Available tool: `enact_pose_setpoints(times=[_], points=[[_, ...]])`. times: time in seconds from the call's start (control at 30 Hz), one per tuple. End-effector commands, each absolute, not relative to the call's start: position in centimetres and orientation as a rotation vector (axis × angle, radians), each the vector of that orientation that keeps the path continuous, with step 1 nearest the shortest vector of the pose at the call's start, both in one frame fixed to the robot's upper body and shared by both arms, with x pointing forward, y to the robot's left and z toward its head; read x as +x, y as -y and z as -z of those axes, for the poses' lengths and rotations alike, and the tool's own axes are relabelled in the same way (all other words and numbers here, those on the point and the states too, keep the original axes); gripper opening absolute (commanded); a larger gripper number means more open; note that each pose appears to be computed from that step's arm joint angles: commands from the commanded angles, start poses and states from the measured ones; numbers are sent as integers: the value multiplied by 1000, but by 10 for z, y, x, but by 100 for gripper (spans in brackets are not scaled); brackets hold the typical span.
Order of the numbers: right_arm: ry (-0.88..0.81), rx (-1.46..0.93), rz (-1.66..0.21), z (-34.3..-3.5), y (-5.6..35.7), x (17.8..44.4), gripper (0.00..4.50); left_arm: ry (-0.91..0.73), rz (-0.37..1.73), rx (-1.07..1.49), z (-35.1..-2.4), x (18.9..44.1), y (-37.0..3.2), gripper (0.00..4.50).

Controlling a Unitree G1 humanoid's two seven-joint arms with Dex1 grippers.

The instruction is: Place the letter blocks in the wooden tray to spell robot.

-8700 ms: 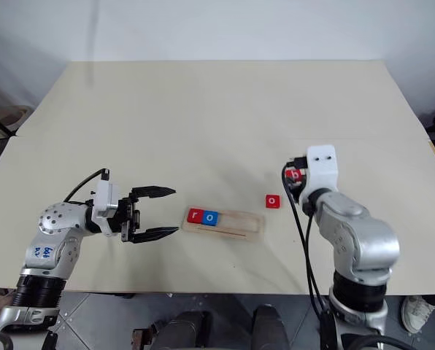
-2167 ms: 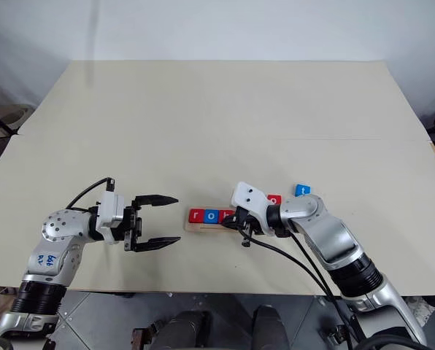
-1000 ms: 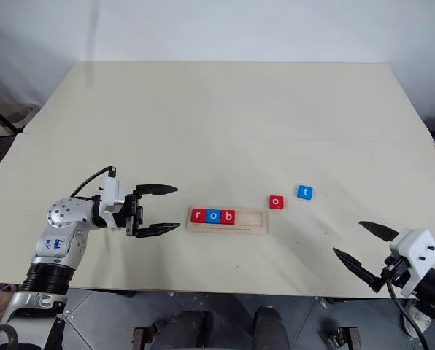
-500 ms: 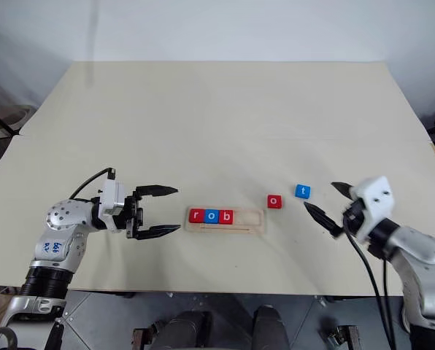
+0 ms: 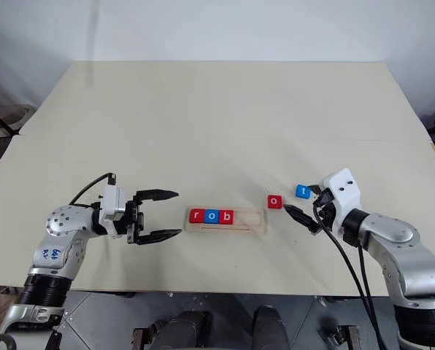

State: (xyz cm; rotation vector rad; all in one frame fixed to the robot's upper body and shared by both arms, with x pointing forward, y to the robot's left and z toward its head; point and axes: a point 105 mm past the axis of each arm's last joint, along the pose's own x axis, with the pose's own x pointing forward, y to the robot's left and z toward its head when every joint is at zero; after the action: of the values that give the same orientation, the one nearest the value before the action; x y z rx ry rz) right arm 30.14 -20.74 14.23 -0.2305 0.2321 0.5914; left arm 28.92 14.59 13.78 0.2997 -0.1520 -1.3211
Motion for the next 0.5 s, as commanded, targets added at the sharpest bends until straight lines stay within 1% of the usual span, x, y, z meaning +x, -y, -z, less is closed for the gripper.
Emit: enact_pose_setpoints(times=[0.03, 0.3, 0.5], points=[[-235, -261, -580, -146, 213, 301, 447, 193, 1312, 324, -147, 287, -146, 450], [-243, -259, -531, -145, 230, 298, 447, 196, 1313, 318, -147, 287, -145, 450], [-257, -247, -522, -142, 234, 295, 447, 192, 1319, 281, -149, 287, -145, 450]])
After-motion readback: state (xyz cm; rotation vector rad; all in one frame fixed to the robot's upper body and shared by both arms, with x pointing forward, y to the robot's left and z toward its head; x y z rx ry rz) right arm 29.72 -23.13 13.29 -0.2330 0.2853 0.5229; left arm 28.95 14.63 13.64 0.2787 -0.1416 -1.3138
